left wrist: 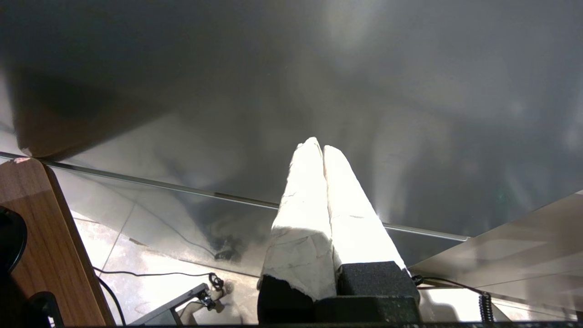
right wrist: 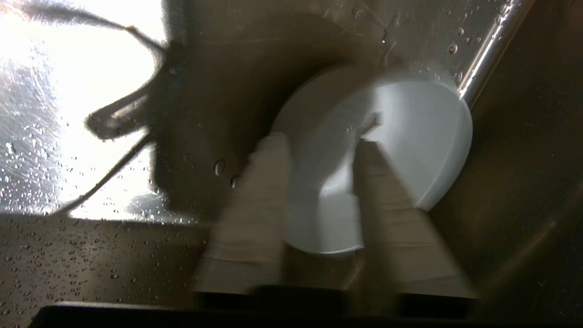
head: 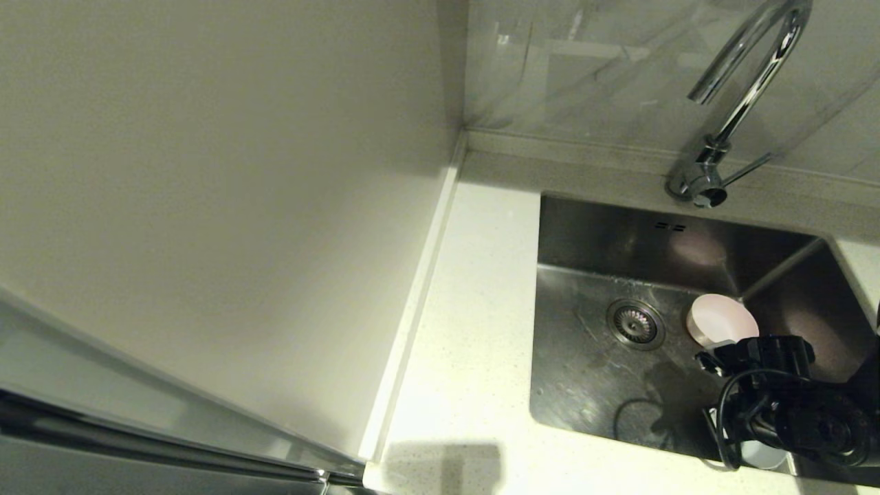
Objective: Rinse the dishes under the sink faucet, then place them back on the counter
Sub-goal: Put a bowl into the sink
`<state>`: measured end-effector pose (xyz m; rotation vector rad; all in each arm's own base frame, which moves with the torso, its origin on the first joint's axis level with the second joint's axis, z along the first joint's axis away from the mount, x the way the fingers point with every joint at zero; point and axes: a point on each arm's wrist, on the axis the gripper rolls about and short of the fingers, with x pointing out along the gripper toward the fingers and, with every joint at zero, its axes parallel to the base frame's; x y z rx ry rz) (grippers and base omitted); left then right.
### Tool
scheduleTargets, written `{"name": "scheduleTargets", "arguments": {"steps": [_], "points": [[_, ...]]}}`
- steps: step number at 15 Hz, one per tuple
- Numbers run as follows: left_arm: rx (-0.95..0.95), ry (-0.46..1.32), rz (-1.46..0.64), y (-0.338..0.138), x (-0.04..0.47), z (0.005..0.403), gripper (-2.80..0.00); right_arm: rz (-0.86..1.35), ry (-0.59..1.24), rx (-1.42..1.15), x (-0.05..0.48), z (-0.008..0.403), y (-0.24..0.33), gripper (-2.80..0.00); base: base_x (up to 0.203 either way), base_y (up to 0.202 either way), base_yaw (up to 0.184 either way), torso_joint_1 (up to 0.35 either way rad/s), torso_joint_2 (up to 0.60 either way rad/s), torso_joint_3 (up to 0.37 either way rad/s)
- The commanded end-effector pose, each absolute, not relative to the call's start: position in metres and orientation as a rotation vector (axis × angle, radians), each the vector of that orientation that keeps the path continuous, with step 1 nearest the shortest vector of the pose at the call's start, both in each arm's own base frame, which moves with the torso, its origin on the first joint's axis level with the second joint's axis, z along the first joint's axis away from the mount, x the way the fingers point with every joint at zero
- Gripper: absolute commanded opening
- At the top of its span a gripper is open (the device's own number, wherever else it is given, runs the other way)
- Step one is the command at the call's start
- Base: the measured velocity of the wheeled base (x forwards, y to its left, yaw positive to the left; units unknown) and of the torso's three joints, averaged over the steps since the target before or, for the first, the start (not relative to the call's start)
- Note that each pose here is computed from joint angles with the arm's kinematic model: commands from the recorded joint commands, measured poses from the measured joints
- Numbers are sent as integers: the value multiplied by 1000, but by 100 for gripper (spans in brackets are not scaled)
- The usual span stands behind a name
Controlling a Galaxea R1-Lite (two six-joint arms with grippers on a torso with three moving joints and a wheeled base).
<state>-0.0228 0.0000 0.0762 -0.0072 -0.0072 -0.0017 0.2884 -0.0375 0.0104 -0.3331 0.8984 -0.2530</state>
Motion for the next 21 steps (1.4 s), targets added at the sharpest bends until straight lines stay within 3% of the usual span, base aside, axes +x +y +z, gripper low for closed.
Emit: {"name": "scheduleTargets", "arguments": {"steps": [1,5,13,18,21], "points": [[-8,-5,-2,0,-23,75,-280,-255,898,-336,289,10,-38,0,0,0,0,0,0,0],[-8,-5,-2,0,-23,75,-280,-274,822,-321,278,36,-37,0,0,0,0,0,0,0],[-8,-5,-2,0,-23,75,-280,-407,523,-219,209,157,-64,0,0,0,0,0,0,0],[-8,-5,-2,0,-23,75,-280,-576,718,-82,191,229,-96,0,0,0,0,0,0,0],[-8,-5,-2,0,-23,75,-280,-671,867,30,178,231,-113,0,0,0,0,0,0,0]]}}
